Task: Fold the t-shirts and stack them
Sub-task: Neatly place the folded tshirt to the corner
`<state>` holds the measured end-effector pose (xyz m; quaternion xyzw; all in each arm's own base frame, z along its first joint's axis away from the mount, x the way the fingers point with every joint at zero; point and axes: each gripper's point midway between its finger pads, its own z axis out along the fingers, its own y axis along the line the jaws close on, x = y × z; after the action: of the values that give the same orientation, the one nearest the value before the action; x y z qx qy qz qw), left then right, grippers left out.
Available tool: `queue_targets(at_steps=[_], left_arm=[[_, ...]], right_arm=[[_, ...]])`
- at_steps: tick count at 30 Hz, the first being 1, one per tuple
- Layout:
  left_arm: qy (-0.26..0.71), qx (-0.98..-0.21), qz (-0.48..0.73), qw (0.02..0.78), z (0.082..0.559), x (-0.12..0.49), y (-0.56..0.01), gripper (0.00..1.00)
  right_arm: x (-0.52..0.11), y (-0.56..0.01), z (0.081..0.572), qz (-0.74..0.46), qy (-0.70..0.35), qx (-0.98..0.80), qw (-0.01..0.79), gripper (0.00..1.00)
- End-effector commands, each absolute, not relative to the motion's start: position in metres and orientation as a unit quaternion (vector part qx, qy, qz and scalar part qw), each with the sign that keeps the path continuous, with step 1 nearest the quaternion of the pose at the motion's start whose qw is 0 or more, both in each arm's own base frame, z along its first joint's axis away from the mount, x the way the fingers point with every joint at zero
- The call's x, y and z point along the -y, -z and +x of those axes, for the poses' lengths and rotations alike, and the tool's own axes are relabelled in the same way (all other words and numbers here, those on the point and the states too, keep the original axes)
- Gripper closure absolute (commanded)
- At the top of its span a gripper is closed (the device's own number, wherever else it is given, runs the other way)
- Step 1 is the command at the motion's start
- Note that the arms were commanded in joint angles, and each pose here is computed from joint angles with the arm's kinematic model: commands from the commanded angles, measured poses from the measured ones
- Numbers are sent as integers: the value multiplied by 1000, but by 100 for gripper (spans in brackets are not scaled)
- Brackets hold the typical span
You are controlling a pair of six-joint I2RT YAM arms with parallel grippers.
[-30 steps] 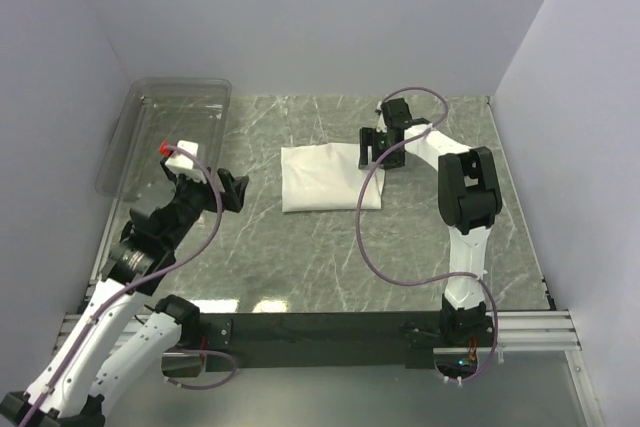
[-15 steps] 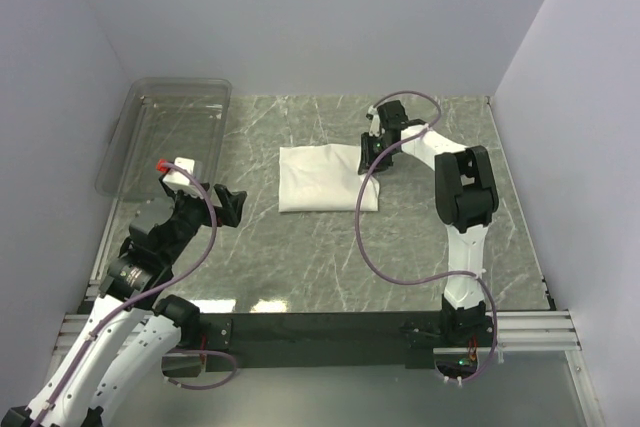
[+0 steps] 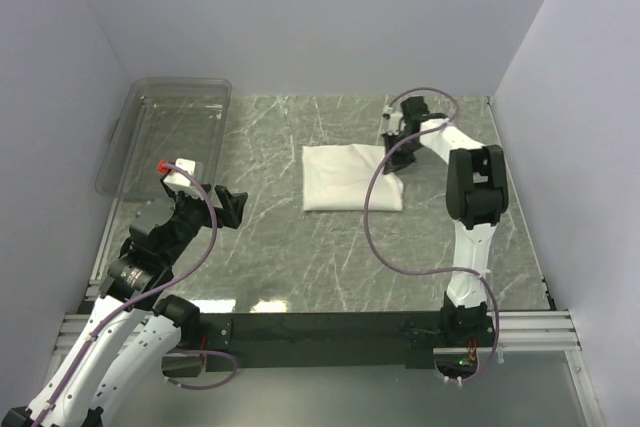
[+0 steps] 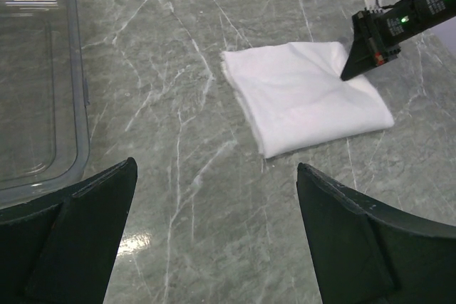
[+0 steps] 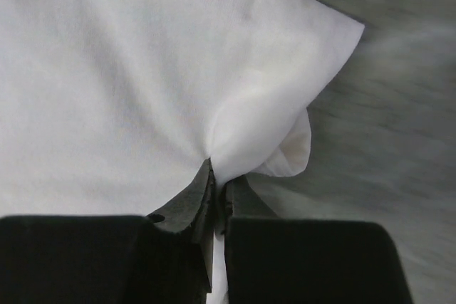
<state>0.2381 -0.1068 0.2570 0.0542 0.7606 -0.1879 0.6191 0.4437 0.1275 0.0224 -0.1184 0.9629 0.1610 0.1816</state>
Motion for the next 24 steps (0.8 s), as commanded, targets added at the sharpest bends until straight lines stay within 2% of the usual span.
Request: queue_targets(at_steps=[1,8,13,16,17,18,22,24], left_arm=[[206,-748,58,628,237,112,-265,1],[218,-746,70,625,236,118,-264,1],[220,-744,72,627,236,119,-265,1],[223,-746,76,623,236,121,-263,1],[223,-746,77,623,236,121,-264,1],[223,-746,76,623,236,121,-264,1],[223,-746,75,623,236,121,-264,1],[223,-744,75,625,236,121,-264,1]], right_arm=[[-37,-43,447,-137,-68,-972,180,100],[82,-57,450,-108,-19,-982,155,100],[157,-69,465,-87,69,-980,168,100],[183,-81,475,-70,106,-974,187,78],[189,-83,477,-64,120,-972,190,57],[195,-90,483,-57,138,-967,207,50],[215,-115,491,-24,204,-947,246,37],[212,-126,491,-24,207,-942,262,36]])
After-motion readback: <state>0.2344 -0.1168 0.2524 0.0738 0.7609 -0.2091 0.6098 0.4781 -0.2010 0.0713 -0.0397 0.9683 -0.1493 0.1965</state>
